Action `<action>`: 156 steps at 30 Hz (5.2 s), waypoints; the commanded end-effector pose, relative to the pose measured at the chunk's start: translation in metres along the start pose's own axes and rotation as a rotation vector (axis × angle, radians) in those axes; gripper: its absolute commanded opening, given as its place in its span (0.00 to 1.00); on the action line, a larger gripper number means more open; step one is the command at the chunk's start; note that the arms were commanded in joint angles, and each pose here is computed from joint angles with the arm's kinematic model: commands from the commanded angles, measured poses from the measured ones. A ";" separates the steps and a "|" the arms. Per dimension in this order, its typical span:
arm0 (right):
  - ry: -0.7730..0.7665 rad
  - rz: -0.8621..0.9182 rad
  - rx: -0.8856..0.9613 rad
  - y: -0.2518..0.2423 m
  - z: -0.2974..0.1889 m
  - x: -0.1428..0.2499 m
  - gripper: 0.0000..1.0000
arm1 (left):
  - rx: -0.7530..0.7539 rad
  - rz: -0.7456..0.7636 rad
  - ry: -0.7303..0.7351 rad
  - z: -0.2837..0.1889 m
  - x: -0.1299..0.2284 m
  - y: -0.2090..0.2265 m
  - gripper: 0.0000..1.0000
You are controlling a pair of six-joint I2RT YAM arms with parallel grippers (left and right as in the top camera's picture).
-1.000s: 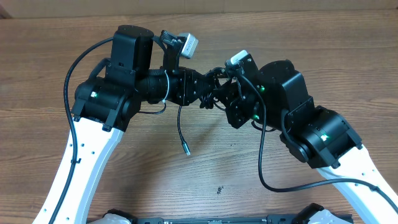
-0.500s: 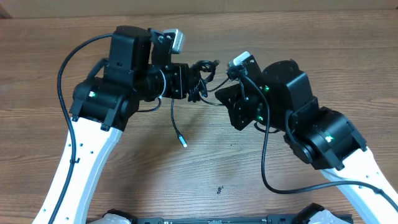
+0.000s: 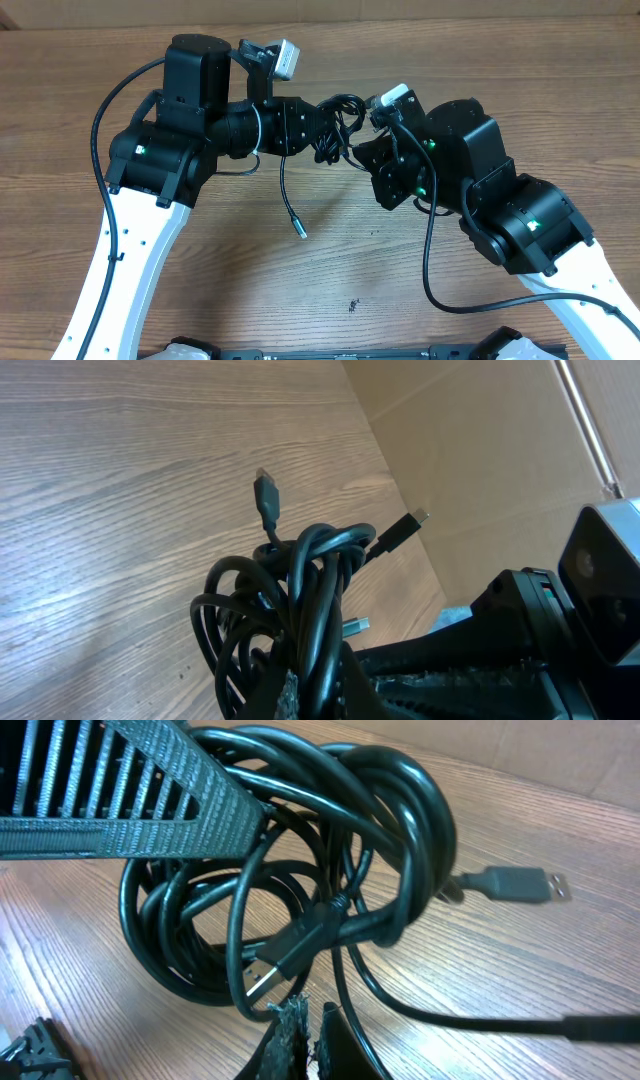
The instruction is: Untangle cables
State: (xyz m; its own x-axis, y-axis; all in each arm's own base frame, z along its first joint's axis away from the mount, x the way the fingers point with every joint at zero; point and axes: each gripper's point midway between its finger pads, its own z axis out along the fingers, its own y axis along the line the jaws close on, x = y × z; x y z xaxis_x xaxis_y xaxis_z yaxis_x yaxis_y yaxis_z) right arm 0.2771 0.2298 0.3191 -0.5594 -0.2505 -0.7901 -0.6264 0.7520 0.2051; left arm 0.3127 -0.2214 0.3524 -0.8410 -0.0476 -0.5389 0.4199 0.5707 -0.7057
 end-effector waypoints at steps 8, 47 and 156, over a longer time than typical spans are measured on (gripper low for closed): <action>-0.022 -0.013 -0.113 0.020 -0.006 -0.005 0.05 | 0.000 -0.047 -0.052 -0.013 -0.009 -0.011 0.04; -0.052 -0.011 0.086 -0.017 0.010 -0.015 0.06 | 0.330 0.023 0.205 -0.017 0.048 -0.071 0.04; 0.059 -0.227 0.053 -0.006 -0.032 0.023 0.63 | 0.305 1.150 0.140 -0.015 0.072 -0.040 0.04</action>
State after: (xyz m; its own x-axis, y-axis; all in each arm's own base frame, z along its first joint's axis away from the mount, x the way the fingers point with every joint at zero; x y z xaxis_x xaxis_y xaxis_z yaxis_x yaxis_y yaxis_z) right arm 0.2426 0.1949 0.3266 -0.4294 -0.4319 -0.7932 -0.7059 0.7083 -0.0035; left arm 0.2457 -0.2325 0.3250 -0.0800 0.5280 -0.8455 0.9945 0.0995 -0.0320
